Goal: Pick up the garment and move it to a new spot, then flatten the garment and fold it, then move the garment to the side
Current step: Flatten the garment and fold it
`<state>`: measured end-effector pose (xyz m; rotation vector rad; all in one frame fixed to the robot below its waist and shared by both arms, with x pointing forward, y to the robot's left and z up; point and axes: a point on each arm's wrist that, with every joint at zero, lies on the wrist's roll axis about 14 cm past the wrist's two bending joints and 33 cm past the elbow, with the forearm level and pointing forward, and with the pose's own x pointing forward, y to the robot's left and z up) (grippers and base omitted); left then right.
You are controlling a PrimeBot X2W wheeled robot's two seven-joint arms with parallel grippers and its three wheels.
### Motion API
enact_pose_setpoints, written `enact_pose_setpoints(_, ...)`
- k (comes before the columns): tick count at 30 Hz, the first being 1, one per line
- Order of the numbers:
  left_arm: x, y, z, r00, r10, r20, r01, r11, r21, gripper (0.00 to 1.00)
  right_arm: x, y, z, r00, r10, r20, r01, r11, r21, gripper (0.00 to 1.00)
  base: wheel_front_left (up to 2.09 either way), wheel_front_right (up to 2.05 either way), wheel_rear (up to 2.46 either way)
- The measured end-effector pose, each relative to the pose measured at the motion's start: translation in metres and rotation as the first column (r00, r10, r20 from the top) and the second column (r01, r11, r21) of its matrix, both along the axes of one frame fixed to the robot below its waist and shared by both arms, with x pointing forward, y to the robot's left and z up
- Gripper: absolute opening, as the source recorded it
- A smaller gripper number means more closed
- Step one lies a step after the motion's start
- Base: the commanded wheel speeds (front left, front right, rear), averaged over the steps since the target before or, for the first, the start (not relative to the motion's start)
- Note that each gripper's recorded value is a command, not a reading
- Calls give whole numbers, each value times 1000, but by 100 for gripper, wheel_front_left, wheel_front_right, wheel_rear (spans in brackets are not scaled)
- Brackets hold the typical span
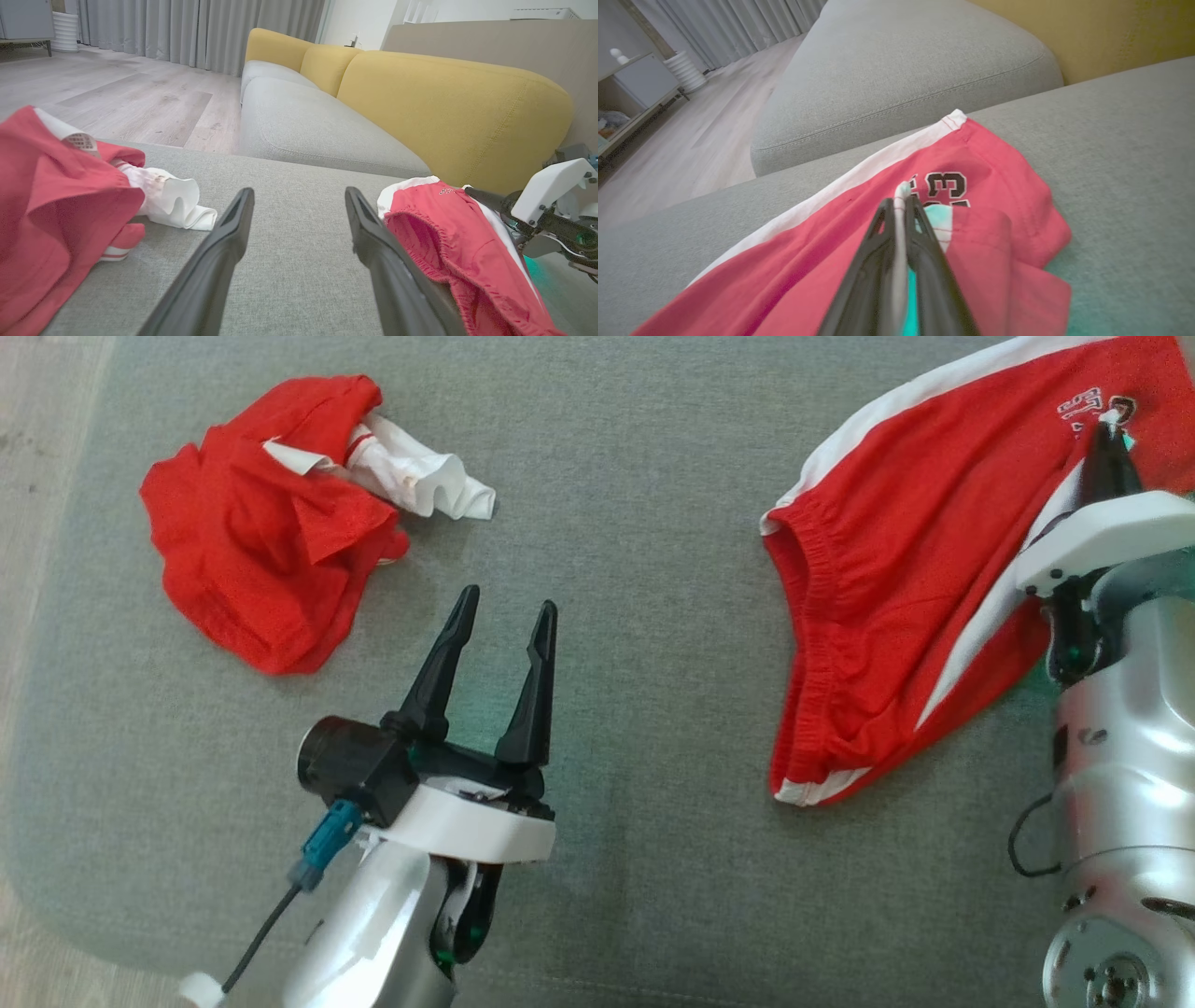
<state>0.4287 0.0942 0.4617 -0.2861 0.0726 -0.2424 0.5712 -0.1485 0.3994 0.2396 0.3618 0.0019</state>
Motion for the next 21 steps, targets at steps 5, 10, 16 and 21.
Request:
enact_pose_setpoints(5, 1, -6, 4, 1000, -15, 12, 15, 1000, -5, 100, -4, -7, 5, 999, -22, 38, 22, 1000, -3, 0, 0, 0, 0)
enact_pose_setpoints(10, 0, -14, 11, 999, -38, 30, 38, 999, -9, 100, -10, -20, 27, 992, -48, 117, 50, 999, -14, 0, 0, 0, 0)
enact_pose_setpoints(16, -4, -29, 19, 996, -77, 55, 78, 997, -9, 100, -42, -52, 41, 976, -142, 164, 138, 990, 36, 0, 0, 0, 0)
enact_pose_setpoints(21, -9, -44, 23, 990, -122, 68, 122, 992, -9, 100, -89, -86, 33, 961, -228, 155, 222, 974, 55, 0, 0, 0, 0)
